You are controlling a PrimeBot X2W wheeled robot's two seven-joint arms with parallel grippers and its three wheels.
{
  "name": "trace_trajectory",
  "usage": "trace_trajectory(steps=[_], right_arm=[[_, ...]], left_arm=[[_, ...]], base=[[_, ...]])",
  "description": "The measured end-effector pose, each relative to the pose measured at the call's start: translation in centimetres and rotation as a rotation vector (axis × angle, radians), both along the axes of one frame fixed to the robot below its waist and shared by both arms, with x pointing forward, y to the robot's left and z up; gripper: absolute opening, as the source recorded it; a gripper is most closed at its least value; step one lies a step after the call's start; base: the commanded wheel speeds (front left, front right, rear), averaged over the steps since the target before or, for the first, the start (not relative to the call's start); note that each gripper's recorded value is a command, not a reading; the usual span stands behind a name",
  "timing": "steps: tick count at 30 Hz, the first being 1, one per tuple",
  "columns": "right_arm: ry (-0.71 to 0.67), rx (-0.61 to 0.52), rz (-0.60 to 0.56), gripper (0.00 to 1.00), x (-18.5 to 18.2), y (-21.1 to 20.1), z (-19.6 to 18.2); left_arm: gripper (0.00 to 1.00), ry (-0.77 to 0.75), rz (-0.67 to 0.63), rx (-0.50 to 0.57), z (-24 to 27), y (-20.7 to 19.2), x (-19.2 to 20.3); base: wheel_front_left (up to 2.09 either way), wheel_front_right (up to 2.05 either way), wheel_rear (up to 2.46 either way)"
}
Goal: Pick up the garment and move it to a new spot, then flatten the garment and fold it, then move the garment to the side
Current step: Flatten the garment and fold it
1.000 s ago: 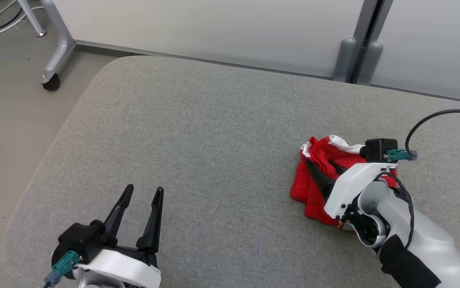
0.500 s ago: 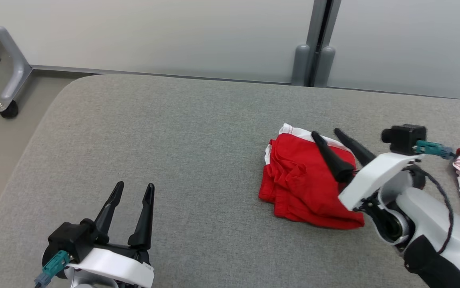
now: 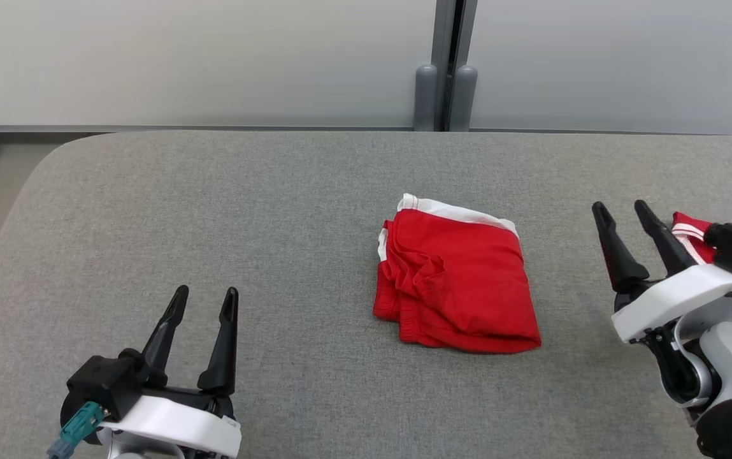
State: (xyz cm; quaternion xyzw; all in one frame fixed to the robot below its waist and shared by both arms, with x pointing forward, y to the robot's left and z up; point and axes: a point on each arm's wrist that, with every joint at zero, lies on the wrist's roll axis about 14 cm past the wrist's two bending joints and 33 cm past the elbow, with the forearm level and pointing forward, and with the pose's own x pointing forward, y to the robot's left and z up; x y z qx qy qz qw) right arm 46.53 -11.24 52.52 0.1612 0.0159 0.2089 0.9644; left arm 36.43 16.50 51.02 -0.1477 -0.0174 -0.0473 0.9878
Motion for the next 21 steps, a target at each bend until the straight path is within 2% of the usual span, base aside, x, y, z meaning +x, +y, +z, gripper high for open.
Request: trace_trajectory(steps=[5, 6, 7, 8, 15, 21], right_arm=[[0.096, -0.022, 0.028, 0.98, -0.2, 1.9, -2.8], [0.14, -0.036, 0.047, 0.67, -0.4, 2.6, -3.8], [0.172, -0.045, 0.069, 0.45, -0.6, 3.6, -4.7], [0.193, -0.046, 0.083, 0.0, -0.6, 4.4, -5.1], [0.301, -0.101, 0.181, 0.0, -0.4, 9.5, -8.1], [0.366, -0.141, 0.358, 0.0, -3.7, 16.0, -10.2]], left_arm=[[1.0, 0.002, -0.002, 0.003, -0.1, -0.1, 0.0], [1.0, 0.001, 0.002, 0.003, -0.1, 0.0, -0.1], [1.0, 0.003, 0.008, 0.004, -0.1, 0.2, -0.2], [1.0, 0.003, 0.014, 0.005, -0.1, 0.4, -0.3], [1.0, 0.02, 0.072, 0.009, -0.6, 2.1, -1.1], [1.0, 0.031, 0.11, 0.011, -0.9, 3.3, -1.8]], base=[[0.0, 0.0, 0.0], [0.0, 0.0, 0.0], [0.0, 0.0, 0.0], [0.0, 0.0, 0.0], [0.0, 0.0, 0.0], [0.0, 0.0, 0.0]])
